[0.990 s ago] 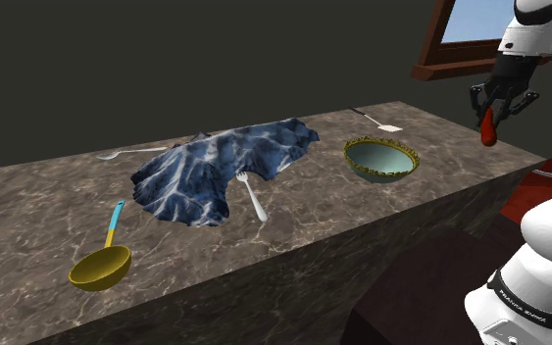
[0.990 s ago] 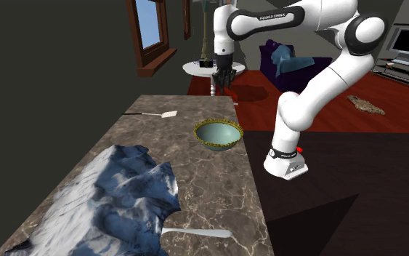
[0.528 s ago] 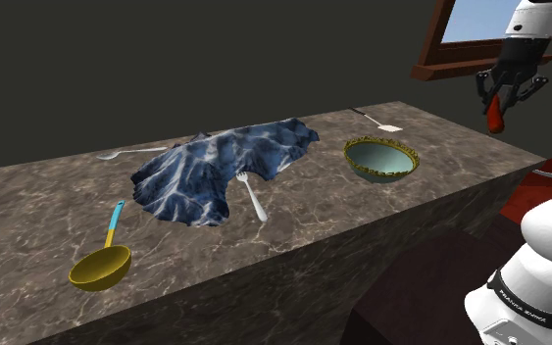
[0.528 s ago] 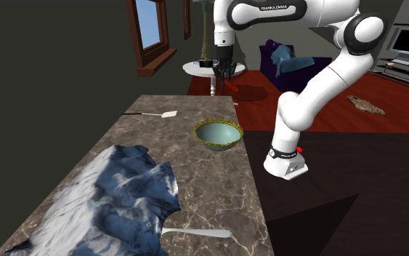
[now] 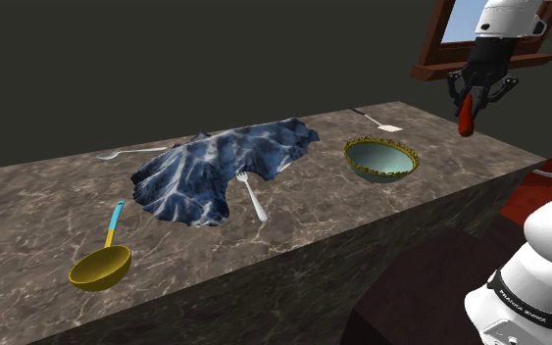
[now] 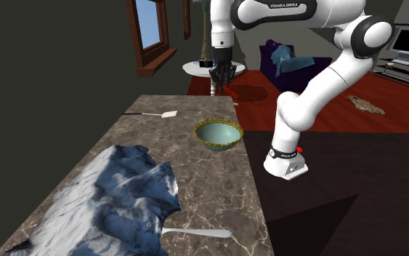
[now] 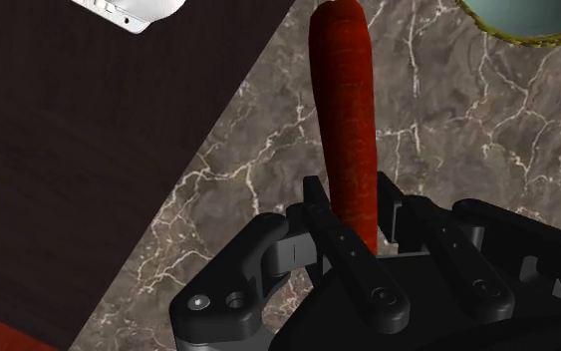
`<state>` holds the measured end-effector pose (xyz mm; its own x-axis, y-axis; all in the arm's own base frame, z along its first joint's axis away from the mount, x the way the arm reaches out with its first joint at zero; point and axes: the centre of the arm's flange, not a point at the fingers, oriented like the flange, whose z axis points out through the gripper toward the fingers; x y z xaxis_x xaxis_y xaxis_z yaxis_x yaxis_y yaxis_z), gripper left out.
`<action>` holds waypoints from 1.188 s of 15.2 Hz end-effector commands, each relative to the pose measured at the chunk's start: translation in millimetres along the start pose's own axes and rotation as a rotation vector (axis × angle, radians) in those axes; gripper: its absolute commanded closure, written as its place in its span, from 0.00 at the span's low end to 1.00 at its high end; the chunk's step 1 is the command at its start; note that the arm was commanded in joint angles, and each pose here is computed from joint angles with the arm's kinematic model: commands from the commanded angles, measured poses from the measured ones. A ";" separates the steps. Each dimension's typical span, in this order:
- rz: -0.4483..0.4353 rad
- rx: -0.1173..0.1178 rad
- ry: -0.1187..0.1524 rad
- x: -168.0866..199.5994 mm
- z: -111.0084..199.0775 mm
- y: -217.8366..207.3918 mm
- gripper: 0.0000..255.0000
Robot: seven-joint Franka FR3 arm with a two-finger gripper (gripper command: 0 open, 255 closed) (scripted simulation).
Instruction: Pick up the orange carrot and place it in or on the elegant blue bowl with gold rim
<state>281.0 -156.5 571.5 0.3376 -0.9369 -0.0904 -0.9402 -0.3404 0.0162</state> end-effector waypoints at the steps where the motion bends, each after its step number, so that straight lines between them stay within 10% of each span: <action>1: 0.002 0.000 0.000 -20.4 2.8 -19.8 1.00; 18: 0.002 0.000 0.000 -154.7 25.7 -160.6 1.00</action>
<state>378.1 41.6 560.7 0.3367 -0.9373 -0.0905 -0.9405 -0.3395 0.0168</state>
